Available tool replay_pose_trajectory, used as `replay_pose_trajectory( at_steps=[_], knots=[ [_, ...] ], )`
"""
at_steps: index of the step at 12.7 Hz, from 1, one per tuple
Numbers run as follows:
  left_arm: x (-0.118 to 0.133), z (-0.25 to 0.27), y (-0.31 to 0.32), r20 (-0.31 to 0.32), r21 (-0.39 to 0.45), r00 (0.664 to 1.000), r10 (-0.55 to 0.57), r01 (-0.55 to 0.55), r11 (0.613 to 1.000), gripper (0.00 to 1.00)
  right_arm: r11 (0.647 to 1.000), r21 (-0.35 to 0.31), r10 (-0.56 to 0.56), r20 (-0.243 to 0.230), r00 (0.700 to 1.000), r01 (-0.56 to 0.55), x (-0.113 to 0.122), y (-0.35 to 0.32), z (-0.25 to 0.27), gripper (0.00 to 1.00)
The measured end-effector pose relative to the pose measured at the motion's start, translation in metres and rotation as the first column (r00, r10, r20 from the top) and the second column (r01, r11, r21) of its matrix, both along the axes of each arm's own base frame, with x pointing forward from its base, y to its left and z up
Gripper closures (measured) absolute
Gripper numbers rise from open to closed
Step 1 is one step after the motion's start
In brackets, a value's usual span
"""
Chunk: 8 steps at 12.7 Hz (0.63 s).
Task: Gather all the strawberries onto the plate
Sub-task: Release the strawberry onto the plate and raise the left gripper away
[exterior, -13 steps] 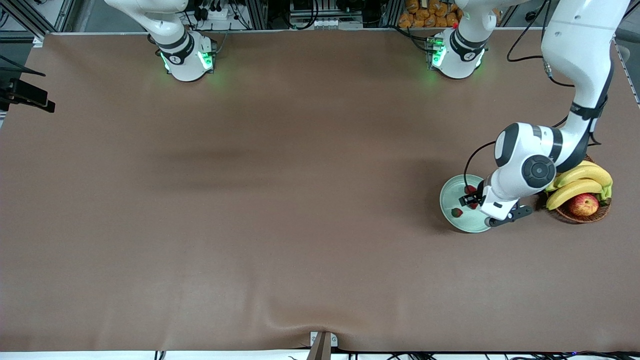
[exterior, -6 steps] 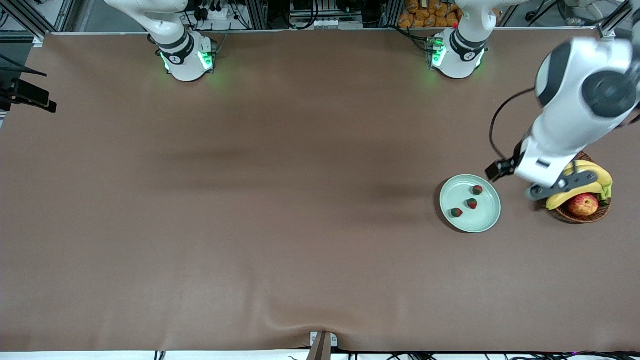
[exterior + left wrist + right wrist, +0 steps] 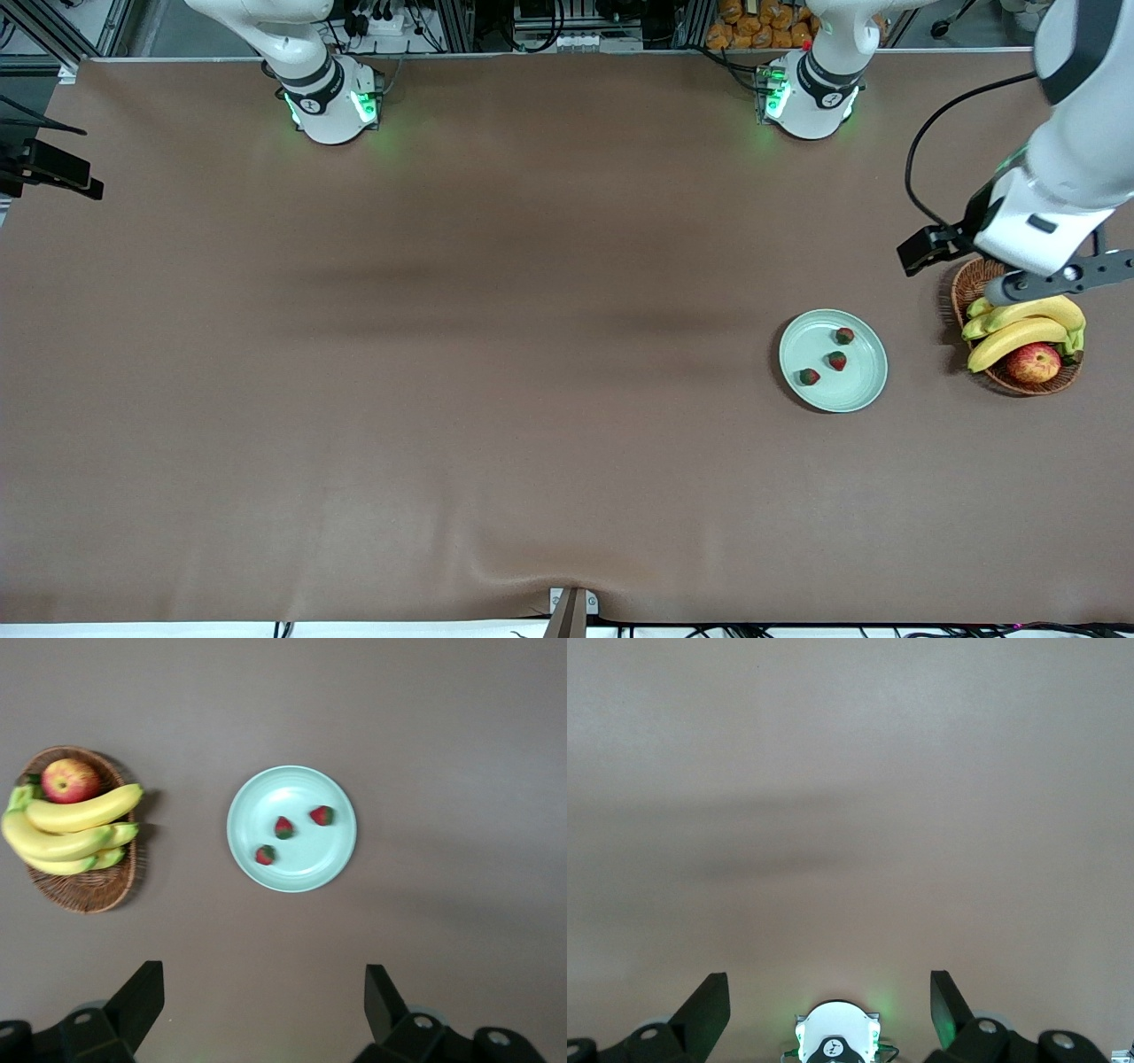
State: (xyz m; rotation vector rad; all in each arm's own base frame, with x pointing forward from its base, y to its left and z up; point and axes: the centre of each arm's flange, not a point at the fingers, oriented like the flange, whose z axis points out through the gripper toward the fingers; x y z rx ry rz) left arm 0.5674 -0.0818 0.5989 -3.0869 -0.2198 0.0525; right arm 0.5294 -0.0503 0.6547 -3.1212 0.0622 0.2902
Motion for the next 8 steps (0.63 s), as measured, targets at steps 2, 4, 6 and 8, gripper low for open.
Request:
replay_pose_trajectory(
  at_steps=[2,4,6,8],
  knots=[
    [-0.004,0.015,0.034,0.014,-0.041,1.0,-0.023,0.024,0.999,0.0,1.0,0.002,0.001,0.0,1.0,-0.001,0.0,0.001,0.0,0.0],
    [-0.011,0.023,0.055,0.014,-0.045,0.999,-0.048,0.048,0.998,0.0,1.0,0.011,0.003,0.001,1.0,-0.003,0.0,0.002,0.0,0.0],
    [-0.019,0.027,0.053,-0.003,-0.043,0.997,-0.071,0.071,0.997,0.0,1.0,0.017,0.004,0.002,1.0,-0.004,0.0,0.003,0.0,0.0],
    [-0.022,0.029,0.043,-0.01,-0.042,0.996,-0.089,0.088,0.995,0.0,1.0,0.021,0.005,0.003,1.0,-0.005,0.0,0.004,0.0,0.0]
  ],
)
